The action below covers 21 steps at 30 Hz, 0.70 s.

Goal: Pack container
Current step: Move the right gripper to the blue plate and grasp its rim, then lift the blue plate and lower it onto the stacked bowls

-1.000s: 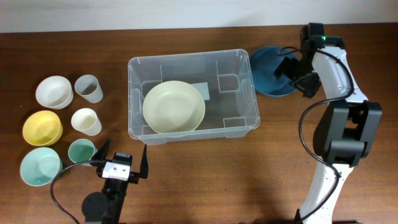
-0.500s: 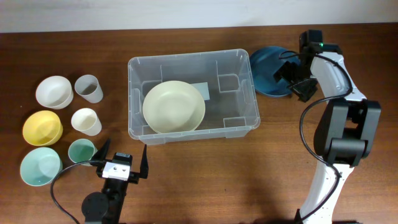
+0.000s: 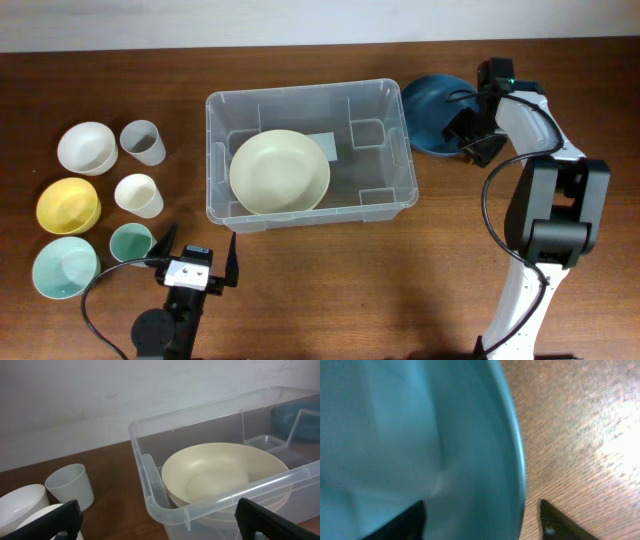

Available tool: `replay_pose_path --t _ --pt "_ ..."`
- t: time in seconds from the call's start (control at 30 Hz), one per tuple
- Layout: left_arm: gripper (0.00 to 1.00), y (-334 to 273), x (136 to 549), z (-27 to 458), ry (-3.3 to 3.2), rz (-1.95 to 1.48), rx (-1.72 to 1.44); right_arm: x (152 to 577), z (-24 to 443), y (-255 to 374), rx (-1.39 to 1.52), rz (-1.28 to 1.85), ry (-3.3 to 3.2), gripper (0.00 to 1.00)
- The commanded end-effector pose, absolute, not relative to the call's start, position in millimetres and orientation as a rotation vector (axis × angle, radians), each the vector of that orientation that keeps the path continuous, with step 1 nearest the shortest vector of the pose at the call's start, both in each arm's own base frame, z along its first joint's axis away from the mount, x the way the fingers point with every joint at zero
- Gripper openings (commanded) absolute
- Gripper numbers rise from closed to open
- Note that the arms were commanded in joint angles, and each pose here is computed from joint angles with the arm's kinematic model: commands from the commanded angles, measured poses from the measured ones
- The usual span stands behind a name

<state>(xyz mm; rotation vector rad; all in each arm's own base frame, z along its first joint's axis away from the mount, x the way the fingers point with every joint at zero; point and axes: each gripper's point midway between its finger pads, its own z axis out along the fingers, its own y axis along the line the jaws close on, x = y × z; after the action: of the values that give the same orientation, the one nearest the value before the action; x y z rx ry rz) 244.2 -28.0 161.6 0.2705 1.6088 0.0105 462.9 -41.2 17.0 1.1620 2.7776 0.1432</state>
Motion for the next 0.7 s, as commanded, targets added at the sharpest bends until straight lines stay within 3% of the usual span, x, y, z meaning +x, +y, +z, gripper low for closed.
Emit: replay_pose_path --t 0.0,0.23,0.6,0.67 --pt "1.0 -26 244 160 1.614 0.008 0.258 462 17 -42 1.178 0.15 2.77 0.55" --pt "1.0 -27 244 160 1.614 0.007 0.259 463 15 -43 1.177 0.149 2.762 0.31" --pt "1.0 -27 244 160 1.614 0.007 0.259 464 6 -43 1.173 0.155 2.748 0.15" --pt "1.0 -27 244 160 1.614 0.007 0.259 465 6 -43 1.178 0.157 2.744 0.04"
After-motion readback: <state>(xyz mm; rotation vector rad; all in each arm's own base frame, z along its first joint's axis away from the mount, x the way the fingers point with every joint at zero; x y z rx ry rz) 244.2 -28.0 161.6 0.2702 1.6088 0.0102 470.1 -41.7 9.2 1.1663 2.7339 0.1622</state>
